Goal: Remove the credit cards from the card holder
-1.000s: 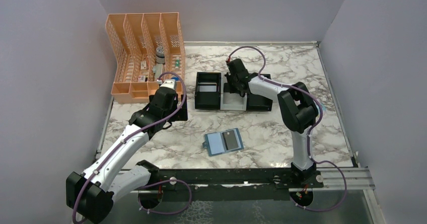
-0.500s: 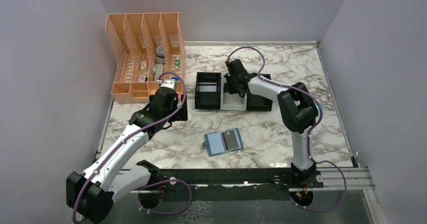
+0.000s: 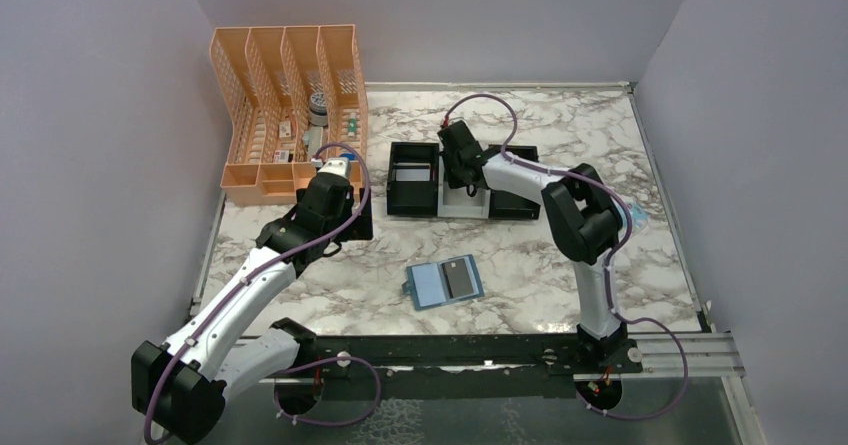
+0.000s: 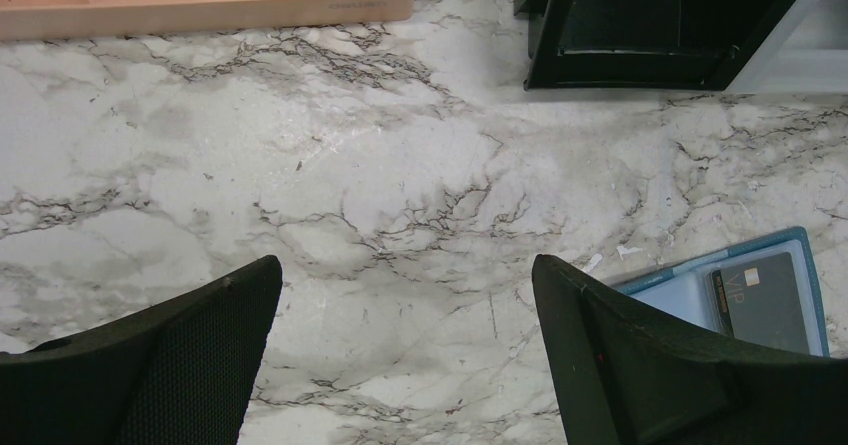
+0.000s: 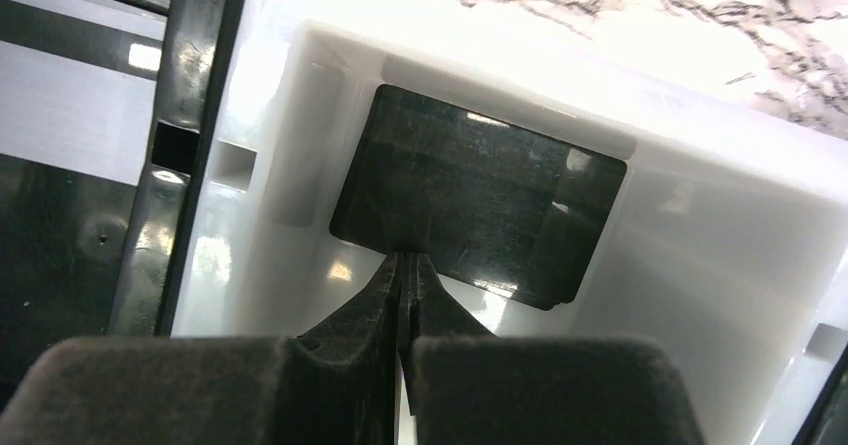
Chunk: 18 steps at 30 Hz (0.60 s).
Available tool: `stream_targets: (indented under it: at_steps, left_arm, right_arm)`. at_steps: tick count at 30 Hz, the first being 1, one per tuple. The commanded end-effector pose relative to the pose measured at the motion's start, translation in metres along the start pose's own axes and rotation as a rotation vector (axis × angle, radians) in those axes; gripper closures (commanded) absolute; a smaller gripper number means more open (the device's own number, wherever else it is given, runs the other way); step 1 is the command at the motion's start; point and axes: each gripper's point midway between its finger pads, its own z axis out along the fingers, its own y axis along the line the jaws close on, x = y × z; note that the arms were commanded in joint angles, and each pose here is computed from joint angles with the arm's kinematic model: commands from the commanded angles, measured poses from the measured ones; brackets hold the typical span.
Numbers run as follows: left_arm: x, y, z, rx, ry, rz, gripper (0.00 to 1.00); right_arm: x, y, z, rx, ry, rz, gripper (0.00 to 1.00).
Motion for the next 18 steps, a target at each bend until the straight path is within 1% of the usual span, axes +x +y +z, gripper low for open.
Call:
stream_targets:
  at_steps: [1, 8, 14, 18]
  left_arm:
    - [-0.001, 0.001, 0.000, 0.000, -0.009, 0.006, 0.01]
    - [-0.001, 0.001, 0.000, -0.003, -0.009, 0.006, 0.01]
    - [-0.001, 0.001, 0.001, -0.002, -0.007, 0.006, 0.01]
    - [-0.001, 0.001, 0.000, -0.002, -0.008, 0.007, 0.01]
  right_arm:
    - [0.010, -0.019, 0.020, 0.128, 0.005, -0.004, 0.98]
    - [0.007, -0.018, 0.021, 0.123, -0.001, -0.017, 0.98]
    - [-0.006, 0.000, 0.000, -0.002, -0.034, -0.020, 0.97]
    - [-0.002, 0.009, -0.011, -0.068, -0.015, -0.024, 0.96]
